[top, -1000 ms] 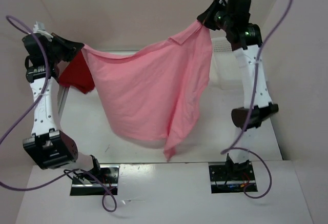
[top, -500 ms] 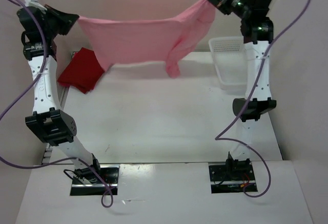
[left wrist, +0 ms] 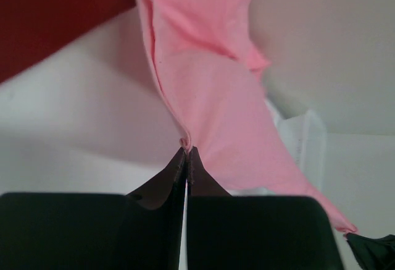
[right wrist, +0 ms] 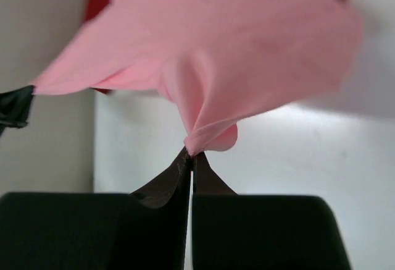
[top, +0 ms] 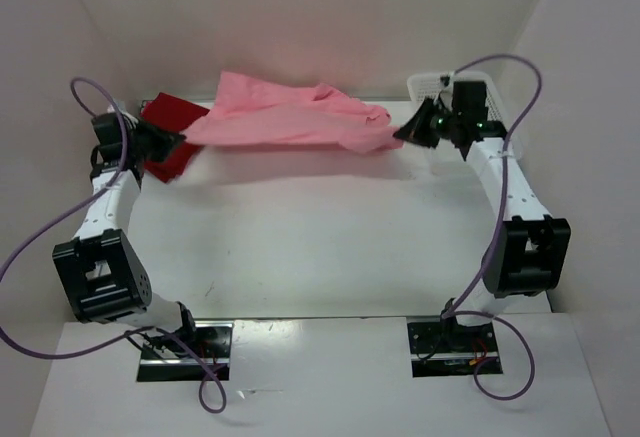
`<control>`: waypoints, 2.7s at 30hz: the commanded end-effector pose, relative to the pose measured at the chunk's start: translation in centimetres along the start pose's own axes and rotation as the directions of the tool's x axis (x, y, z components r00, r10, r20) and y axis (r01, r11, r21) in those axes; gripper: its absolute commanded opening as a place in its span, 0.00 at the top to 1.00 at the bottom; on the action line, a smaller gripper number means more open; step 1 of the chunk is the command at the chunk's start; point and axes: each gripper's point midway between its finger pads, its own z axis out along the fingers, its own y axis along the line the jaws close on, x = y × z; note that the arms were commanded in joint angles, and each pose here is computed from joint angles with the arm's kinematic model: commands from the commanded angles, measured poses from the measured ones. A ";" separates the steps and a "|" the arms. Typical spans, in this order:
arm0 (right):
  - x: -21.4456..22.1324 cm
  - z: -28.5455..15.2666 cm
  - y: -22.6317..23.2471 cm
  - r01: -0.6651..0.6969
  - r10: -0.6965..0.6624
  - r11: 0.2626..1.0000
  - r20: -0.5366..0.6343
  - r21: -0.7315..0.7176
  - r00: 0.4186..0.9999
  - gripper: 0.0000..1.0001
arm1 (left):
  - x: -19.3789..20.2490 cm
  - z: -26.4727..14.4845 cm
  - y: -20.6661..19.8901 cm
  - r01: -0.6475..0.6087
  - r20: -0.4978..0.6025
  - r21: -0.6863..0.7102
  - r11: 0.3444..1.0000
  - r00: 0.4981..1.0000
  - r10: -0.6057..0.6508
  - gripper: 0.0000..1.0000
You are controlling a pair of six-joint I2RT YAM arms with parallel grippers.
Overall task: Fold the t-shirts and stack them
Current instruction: Flatten out the tshirt, then fold the flattened tshirt in 1/3 of the way
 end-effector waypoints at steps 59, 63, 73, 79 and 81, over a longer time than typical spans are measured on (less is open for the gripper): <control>8.1 9.4 -15.9 -0.098 0.177 0.891 -0.141 0.443 0.974 1.00 | 12.0 3.0 16.9 0.010 -0.227 -0.426 0.905 0.967 -0.118 1.00; 7.6 9.8 -16.6 -0.092 0.170 0.878 -0.126 0.470 0.977 1.00 | 11.6 4.2 16.4 0.011 -0.223 -0.413 0.911 0.968 -0.113 1.00; 6.2 11.8 -18.1 -0.094 0.161 0.871 -0.099 0.482 0.982 1.00 | 12.0 5.0 18.4 0.016 -0.213 -0.465 0.885 0.968 -0.130 0.74; 3.6 11.2 -14.5 -0.122 0.150 0.916 -0.043 0.383 0.988 0.73 | 9.5 2.3 15.0 -0.023 -0.149 -0.413 0.910 0.988 -0.043 0.37; 2.0 9.7 -12.3 -0.111 0.119 0.933 -0.004 0.341 0.993 0.65 | 9.1 0.6 13.8 -0.037 -0.122 -0.398 0.917 0.992 -0.013 0.30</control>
